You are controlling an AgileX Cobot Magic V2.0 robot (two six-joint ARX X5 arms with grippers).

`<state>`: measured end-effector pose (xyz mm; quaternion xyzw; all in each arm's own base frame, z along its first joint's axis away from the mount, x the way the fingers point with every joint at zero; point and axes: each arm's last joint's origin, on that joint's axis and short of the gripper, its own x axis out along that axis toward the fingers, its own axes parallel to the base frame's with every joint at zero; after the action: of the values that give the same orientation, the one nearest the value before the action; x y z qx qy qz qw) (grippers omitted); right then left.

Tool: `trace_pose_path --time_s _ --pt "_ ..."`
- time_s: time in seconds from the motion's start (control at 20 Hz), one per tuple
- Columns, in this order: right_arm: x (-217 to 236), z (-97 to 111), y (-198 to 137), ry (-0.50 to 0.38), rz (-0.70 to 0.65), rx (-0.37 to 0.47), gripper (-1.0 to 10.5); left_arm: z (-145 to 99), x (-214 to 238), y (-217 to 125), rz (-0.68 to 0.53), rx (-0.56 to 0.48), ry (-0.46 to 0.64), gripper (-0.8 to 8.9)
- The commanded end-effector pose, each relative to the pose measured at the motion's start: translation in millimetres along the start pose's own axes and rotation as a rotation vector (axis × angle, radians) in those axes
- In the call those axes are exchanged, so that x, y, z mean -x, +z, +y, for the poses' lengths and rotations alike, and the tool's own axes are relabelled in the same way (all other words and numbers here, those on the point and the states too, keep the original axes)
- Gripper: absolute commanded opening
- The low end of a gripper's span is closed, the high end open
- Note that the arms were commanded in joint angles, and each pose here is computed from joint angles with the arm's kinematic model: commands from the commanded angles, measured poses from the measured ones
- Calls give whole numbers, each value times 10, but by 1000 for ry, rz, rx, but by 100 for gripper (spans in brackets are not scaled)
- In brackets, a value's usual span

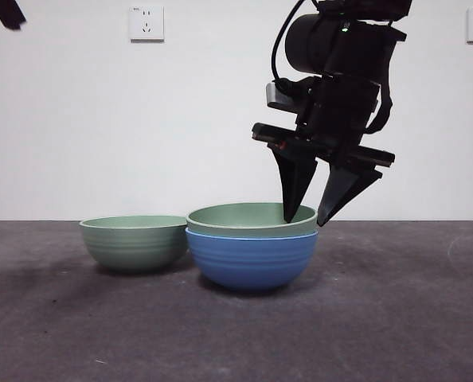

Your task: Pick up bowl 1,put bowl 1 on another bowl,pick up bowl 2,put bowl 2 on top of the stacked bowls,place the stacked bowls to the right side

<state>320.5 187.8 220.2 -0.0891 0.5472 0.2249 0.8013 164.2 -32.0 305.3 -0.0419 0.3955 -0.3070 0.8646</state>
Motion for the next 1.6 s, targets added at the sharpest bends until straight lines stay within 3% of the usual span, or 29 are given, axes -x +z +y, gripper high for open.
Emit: trace_pose_path --time_s 0.05,0.3,0.75,0.95,1.05,1.2,1.25,1.4,1.6 --pt "209 30 66 -1 -41 10 227 78 -103 76 -1 11 45 659" --pt "940 50 22 -22 -178 9 226 307 -489 276 -19 64 145 659" --pt "2206 107 -577 17 -438 -15 226 779 -1506 453 54 181 266 659" --pt "2501 111 -819 24 -507 -11 225 869 -1777 581 89 203 277 647" --pt "2588 109 -931 24 -509 -12 225 896 -1875 586 108 204 307 562" --pt "2678 108 -1032 24 -527 -11 225 921 -1952 539 137 211 319 556" --pt "2697 108 -1049 25 -534 -10 225 914 -1955 541 135 219 318 526" --pt "2698 106 -1066 23 -525 -12 221 894 -1965 542 134 224 312 268" --pt "2683 104 -1090 21 -495 -13 221 862 -1981 544 135 220 304 61"
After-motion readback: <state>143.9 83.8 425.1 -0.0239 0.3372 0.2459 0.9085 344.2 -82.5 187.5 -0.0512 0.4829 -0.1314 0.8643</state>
